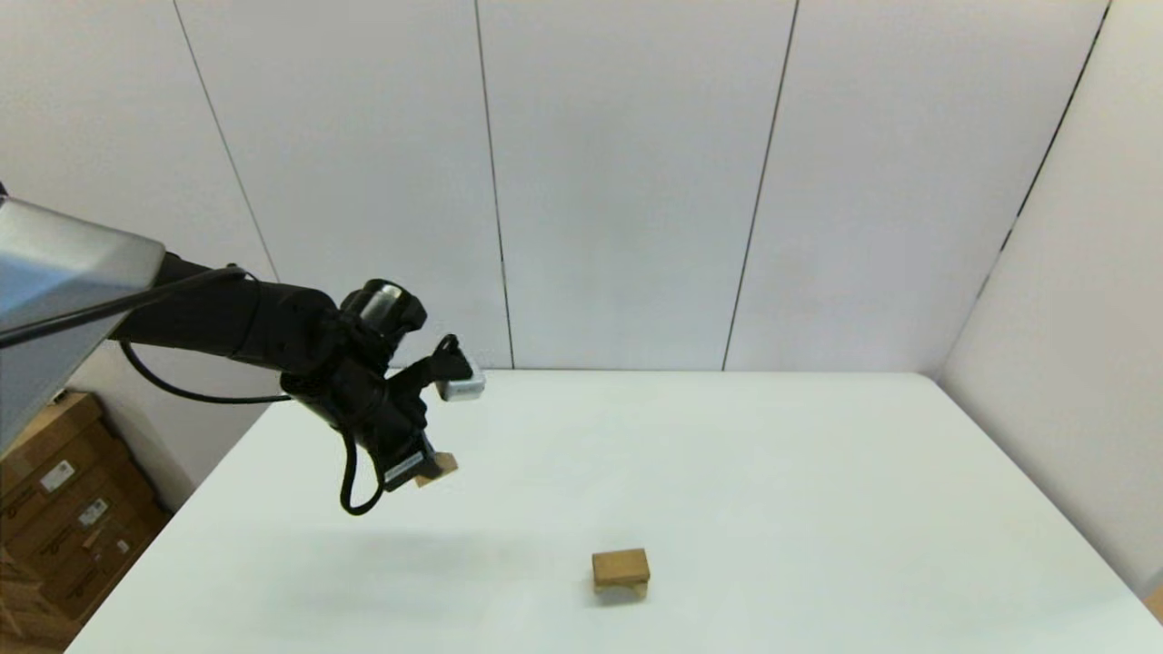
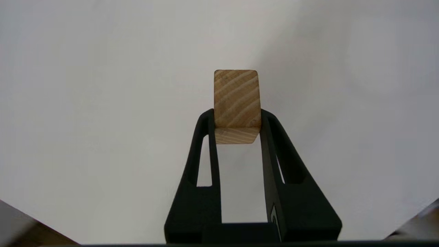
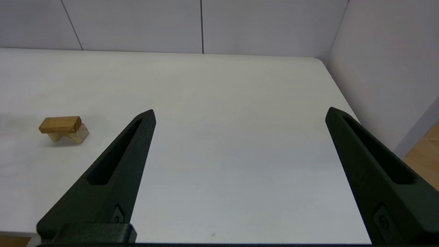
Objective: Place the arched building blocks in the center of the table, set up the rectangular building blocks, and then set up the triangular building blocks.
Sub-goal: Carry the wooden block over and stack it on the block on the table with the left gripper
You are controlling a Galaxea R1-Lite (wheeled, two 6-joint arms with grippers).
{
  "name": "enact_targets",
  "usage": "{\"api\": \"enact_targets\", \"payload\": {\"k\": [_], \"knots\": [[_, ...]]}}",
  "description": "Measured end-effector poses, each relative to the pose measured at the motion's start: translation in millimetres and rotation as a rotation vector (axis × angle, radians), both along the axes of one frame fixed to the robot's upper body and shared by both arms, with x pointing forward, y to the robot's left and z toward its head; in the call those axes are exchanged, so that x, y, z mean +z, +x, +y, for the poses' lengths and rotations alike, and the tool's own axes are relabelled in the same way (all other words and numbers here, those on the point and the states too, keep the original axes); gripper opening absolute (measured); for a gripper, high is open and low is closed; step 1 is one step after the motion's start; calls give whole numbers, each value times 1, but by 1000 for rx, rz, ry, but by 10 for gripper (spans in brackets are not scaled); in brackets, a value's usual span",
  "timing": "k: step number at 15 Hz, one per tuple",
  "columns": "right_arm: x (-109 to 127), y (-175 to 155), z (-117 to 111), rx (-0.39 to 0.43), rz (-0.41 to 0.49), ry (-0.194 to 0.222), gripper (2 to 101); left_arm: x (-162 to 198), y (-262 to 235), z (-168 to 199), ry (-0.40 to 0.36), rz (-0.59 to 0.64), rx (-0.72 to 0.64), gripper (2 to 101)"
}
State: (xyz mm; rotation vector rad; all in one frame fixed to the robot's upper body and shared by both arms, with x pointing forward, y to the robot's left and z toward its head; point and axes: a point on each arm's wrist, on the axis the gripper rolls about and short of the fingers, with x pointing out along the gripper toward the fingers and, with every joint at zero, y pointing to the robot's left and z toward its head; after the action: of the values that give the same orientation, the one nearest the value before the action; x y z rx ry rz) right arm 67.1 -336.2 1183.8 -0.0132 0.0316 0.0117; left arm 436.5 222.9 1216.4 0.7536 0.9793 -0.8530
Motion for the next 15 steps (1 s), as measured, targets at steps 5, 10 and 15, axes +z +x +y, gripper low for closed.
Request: {"api": "enact_targets", "payload": {"k": [5,10,15], "knots": [[0,0,0,0,0,0,980,11,-21,-43,15,-37,-224,211],[0,0,0,0,0,0,980,20,-37,-94,-2,-80,-370,211],[0,0,0,0,0,0,980,14,-38,-138,-20,-75,-427,211]]}}
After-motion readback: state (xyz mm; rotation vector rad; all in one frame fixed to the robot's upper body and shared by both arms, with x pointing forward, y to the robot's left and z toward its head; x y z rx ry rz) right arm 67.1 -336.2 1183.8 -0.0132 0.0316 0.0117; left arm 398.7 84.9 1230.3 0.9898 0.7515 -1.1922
